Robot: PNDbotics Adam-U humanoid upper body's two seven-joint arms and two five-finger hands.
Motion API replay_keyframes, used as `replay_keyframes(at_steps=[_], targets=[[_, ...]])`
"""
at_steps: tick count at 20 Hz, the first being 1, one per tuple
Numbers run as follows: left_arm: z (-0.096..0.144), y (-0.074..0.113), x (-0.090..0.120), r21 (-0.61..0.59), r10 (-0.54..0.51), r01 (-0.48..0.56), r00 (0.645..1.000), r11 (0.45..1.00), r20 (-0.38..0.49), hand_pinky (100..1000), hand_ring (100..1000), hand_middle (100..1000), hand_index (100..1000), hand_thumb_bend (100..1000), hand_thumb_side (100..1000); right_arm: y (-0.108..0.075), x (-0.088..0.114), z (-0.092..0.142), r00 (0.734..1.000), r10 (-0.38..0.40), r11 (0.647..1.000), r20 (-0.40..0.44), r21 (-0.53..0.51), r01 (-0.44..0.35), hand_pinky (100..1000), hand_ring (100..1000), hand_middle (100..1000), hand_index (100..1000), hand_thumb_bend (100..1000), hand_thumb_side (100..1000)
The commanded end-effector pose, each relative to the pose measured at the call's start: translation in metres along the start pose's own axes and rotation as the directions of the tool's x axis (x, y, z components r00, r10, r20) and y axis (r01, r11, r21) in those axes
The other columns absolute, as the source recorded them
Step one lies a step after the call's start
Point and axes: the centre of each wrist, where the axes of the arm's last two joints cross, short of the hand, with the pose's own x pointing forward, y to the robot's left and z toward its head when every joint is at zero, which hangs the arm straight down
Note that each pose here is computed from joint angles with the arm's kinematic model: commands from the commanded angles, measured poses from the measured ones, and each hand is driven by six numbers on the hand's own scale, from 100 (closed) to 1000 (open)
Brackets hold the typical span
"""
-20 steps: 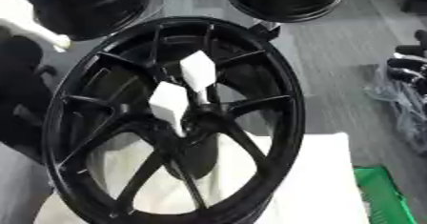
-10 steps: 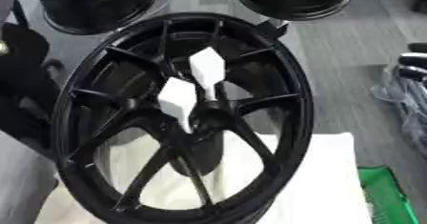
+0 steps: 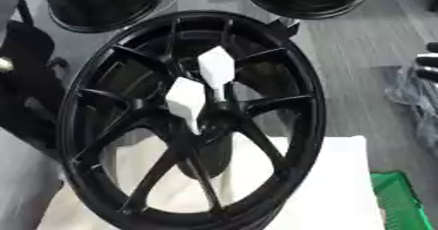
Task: Pull the pin out of the wheel hub.
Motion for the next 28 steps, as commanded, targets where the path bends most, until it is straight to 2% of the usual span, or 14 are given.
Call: replay_keyframes(at_steps=[1, 5, 8, 15, 17, 18, 19, 20, 21, 22, 23, 26, 27, 28], targets=[[0.001, 0.015, 0.000, 0.033, -0.035, 0.034, 0.999, 0.999, 0.002, 790, 793, 760, 846, 402, 130, -0.004, 0.010, -0.003, 0.999, 0.019, 1.000, 0.034, 0.002, -0.019, 720, 712, 696, 858, 100, 708], [0.001, 0.015, 0.000, 0.033, -0.042, 0.042, 0.999, 0.999, -0.002, 794, 795, 763, 850, 415, 165, -0.004, 0.010, -0.003, 0.999, 0.019, 1.000, 0.034, 0.005, -0.019, 720, 712, 696, 858, 100, 708], [0.001, 0.015, 0.000, 0.029, -0.042, 0.042, 0.999, 0.999, -0.001, 801, 800, 771, 863, 440, 261, -0.004, 0.010, -0.003, 0.999, 0.021, 1.000, 0.033, 0.007, -0.021, 720, 712, 696, 858, 100, 708], [0.001, 0.014, 0.001, 0.031, -0.037, 0.037, 0.999, 0.999, 0.005, 794, 794, 761, 847, 397, 193, -0.003, 0.010, -0.003, 0.999, 0.022, 1.000, 0.032, 0.010, -0.022, 721, 712, 697, 859, 100, 709], [0.001, 0.015, 0.002, 0.036, -0.032, 0.031, 0.999, 0.999, 0.007, 791, 792, 758, 845, 344, 185, -0.003, 0.010, -0.003, 0.999, 0.022, 1.000, 0.032, 0.011, -0.022, 721, 712, 697, 859, 100, 709], [0.001, 0.015, 0.003, 0.045, -0.021, 0.020, 1.000, 0.999, 0.009, 785, 788, 754, 844, 255, 181, -0.003, 0.010, -0.003, 0.999, 0.022, 1.000, 0.032, 0.012, -0.023, 721, 712, 697, 859, 100, 708], [0.001, 0.016, 0.004, 0.062, 0.004, -0.005, 1.000, 0.998, 0.015, 772, 780, 745, 840, 114, 213, -0.003, 0.009, -0.003, 0.999, 0.022, 1.000, 0.031, 0.012, -0.023, 721, 712, 697, 859, 100, 708], [0.001, 0.016, 0.006, 0.081, 0.036, -0.038, 0.999, 0.996, 0.023, 742, 763, 729, 831, 100, 455, -0.003, 0.009, -0.003, 0.999, 0.022, 1.000, 0.031, 0.012, -0.023, 721, 712, 697, 859, 100, 708], [0.000, 0.016, 0.010, 0.123, 0.100, -0.106, 0.994, 0.987, 0.053, 736, 761, 728, 828, 100, 514, -0.003, 0.009, -0.002, 0.999, 0.022, 1.000, 0.030, 0.012, -0.022, 721, 712, 697, 859, 100, 708], [-0.001, 0.014, 0.016, 0.164, 0.175, -0.189, 0.980, 0.968, 0.097, 724, 757, 727, 815, 100, 590, -0.003, 0.009, -0.002, 0.999, 0.021, 1.000, 0.029, 0.012, -0.021, 721, 712, 697, 859, 100, 707], [-0.001, 0.011, 0.022, 0.197, 0.249, -0.274, 0.958, 0.941, 0.145, 713, 752, 722, 798, 100, 619, -0.003, 0.009, -0.002, 0.999, 0.020, 1.000, 0.029, 0.012, -0.020, 721, 712, 697, 859, 100, 707], [-0.007, -0.003, 0.042, 0.229, 0.464, -0.529, 0.840, 0.817, 0.282, 681, 731, 695, 758, 100, 658, -0.002, 0.008, -0.002, 1.000, 0.013, 1.000, 0.026, 0.012, -0.014, 721, 713, 697, 859, 100, 707], [-0.009, -0.007, 0.046, 0.228, 0.506, -0.577, 0.808, 0.784, 0.304, 681, 731, 695, 758, 100, 658, -0.002, 0.008, -0.002, 1.000, 0.012, 1.000, 0.026, 0.012, -0.012, 721, 713, 697, 859, 100, 707], [-0.011, -0.012, 0.050, 0.222, 0.550, -0.627, 0.770, 0.747, 0.325, 671, 725, 689, 753, 100, 705, -0.002, 0.008, -0.001, 1.000, 0.009, 1.000, 0.026, 0.012, -0.010, 721, 713, 698, 859, 100, 706]])
